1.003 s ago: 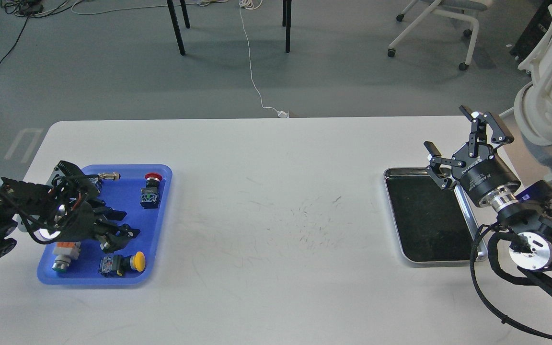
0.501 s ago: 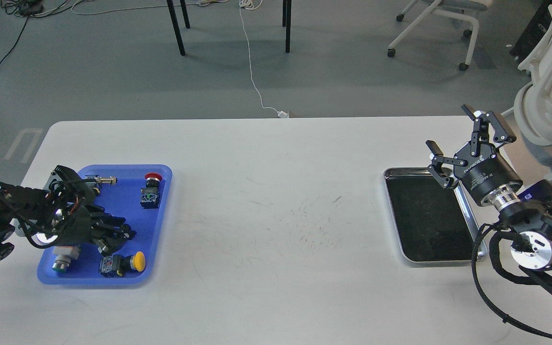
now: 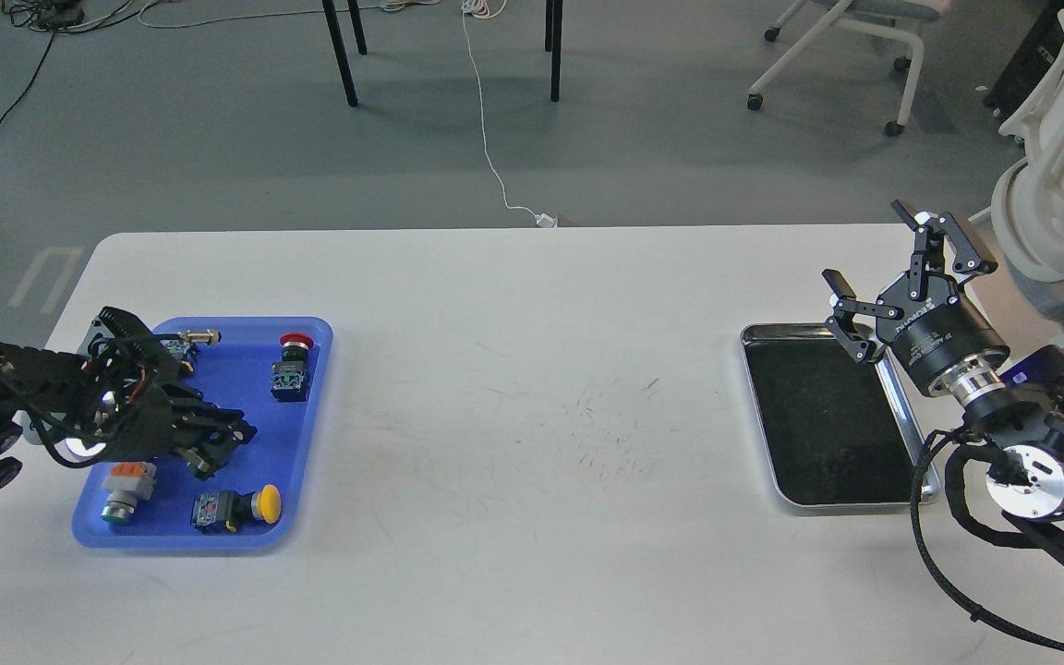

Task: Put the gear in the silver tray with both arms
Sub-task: 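Lift the black gear and carry it toward the table center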

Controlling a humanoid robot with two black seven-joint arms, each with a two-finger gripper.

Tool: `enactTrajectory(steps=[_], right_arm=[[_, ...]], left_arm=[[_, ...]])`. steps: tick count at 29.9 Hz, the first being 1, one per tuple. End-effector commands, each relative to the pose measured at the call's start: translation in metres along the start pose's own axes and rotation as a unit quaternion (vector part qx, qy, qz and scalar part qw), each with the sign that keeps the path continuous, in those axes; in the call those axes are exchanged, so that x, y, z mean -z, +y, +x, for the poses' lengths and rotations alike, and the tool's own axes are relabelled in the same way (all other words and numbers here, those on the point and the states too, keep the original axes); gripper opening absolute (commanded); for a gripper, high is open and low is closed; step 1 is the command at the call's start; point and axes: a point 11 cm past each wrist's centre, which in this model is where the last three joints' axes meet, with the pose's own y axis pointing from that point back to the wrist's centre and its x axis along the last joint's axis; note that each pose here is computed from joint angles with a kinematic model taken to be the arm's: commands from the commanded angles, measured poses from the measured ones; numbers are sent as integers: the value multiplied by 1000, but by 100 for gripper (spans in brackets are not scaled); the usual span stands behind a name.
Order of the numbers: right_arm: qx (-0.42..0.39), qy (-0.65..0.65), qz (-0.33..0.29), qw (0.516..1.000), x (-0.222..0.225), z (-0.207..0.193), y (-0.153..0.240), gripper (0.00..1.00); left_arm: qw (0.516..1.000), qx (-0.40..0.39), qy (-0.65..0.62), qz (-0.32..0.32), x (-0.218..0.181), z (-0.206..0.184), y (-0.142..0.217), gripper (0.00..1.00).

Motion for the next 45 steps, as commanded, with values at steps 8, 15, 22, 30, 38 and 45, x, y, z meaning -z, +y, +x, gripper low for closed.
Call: enactTrajectory(steps=[8,15,22,30,38,45], right_arm=[[27,22,36,999,39,-15,-24,99],[79,86,57,992,92,-46,-54,99],[124,127,49,983,105,-82,-75,99],[131,121,42,983,94,-89,-79,99],[128,118,34,984,87,-85,-76,99],[125,119,32,985,85,-82,-75,99]], left_arm=[[983,-111,-125,-73,-64,133,6,13],[973,-100,-144,-153,-131,163,-43,14],[963,-78,-175,-190,-182,186,-87,14],[957,-44,-199,-206,-228,196,-130,14],[957,-17,-210,-201,-243,190,-152,15],[963,-8,-197,-186,-230,185,-157,15]])
